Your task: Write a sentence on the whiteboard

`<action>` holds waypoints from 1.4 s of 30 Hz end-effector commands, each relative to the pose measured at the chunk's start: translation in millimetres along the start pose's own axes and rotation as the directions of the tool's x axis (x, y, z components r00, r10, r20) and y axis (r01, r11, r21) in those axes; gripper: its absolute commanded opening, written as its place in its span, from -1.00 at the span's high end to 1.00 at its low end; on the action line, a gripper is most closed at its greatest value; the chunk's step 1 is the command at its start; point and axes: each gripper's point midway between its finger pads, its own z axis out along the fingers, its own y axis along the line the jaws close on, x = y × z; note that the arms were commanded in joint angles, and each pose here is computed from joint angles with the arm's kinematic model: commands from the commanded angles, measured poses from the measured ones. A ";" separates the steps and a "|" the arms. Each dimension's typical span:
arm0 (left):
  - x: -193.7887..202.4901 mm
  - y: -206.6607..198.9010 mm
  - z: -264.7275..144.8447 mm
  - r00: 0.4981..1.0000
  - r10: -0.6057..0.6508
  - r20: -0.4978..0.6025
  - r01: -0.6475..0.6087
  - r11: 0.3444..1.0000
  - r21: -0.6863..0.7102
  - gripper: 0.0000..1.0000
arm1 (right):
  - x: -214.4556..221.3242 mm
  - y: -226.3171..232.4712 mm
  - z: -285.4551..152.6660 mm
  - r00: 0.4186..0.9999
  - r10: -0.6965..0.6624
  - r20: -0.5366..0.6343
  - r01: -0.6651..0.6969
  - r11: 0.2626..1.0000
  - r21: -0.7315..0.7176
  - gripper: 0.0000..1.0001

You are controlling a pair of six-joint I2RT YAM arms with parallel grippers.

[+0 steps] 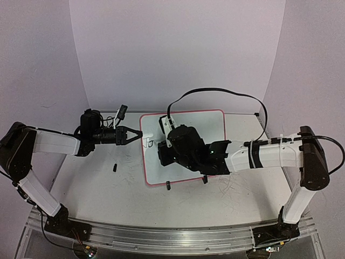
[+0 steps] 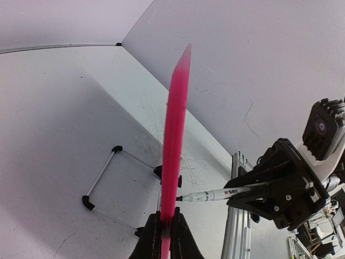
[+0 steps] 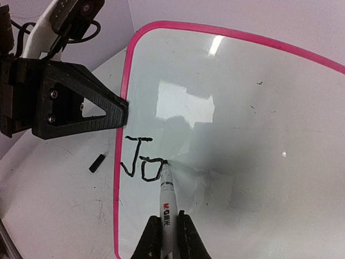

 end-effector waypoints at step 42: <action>-24.0 -23.0 -2.9 0.996 0.072 0.046 -0.074 0.995 0.059 1.00 | 20.5 -11.2 -4.8 0.996 0.073 -0.041 -0.072 0.996 0.044 1.00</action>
